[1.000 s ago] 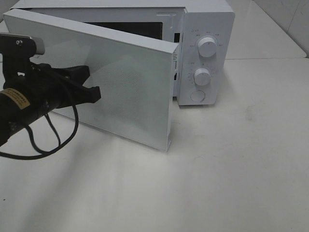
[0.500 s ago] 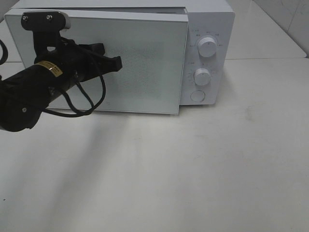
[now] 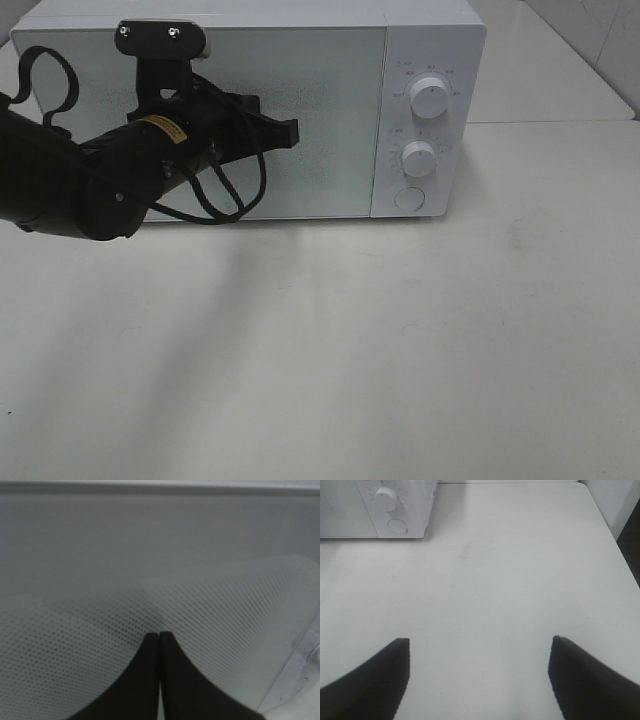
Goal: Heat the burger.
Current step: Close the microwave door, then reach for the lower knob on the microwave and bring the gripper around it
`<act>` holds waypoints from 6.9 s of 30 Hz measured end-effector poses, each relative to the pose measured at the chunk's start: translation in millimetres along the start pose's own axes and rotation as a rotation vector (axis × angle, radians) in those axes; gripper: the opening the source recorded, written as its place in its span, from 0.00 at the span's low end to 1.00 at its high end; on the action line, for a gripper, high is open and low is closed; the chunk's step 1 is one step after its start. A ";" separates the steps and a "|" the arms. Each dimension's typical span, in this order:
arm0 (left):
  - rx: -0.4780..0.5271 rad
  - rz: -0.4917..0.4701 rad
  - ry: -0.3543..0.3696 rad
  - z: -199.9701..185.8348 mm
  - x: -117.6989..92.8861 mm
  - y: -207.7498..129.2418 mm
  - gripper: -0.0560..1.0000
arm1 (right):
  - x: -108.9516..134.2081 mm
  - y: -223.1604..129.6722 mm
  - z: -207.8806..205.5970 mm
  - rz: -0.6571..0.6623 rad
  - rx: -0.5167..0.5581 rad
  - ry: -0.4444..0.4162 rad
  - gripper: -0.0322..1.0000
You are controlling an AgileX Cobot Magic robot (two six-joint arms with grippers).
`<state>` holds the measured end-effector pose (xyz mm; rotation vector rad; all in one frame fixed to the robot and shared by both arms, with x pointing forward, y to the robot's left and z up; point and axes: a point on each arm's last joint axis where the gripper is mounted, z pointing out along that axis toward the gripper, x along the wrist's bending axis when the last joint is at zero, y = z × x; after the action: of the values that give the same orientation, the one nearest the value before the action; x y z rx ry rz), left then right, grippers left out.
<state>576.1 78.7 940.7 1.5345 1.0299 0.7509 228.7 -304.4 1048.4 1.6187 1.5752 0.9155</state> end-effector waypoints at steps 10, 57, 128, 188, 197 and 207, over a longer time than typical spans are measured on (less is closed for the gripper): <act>0.049 -0.008 -0.018 -2.1 -7.5 2.1 0.05 | 0.0 0.0 0.0 0.000 0.000 0.000 0.76; 1.075 -0.225 0.128 -177.0 91.6 50.8 0.97 | 0.0 0.0 0.0 0.000 0.000 0.000 0.76; 0.221 -0.108 0.455 -418.4 45.9 27.7 0.97 | 0.0 0.0 0.0 0.000 0.000 0.000 0.76; 0.219 -0.107 0.456 -418.4 46.0 27.8 0.97 | 12.7 83.7 104.9 -0.034 0.043 0.017 0.76; 0.219 -0.107 0.456 -418.4 46.0 27.8 0.97 | 17.8 96.1 155.3 -0.041 0.022 0.034 0.76; 0.218 -0.106 0.456 -418.4 46.0 27.9 0.97 | 21.8 106.6 186.5 -0.015 -0.085 0.057 0.76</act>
<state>233.8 297.9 1053.5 1.5089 1.5617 0.9635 443.8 -285.9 1044.5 1.5326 1.5632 1.0146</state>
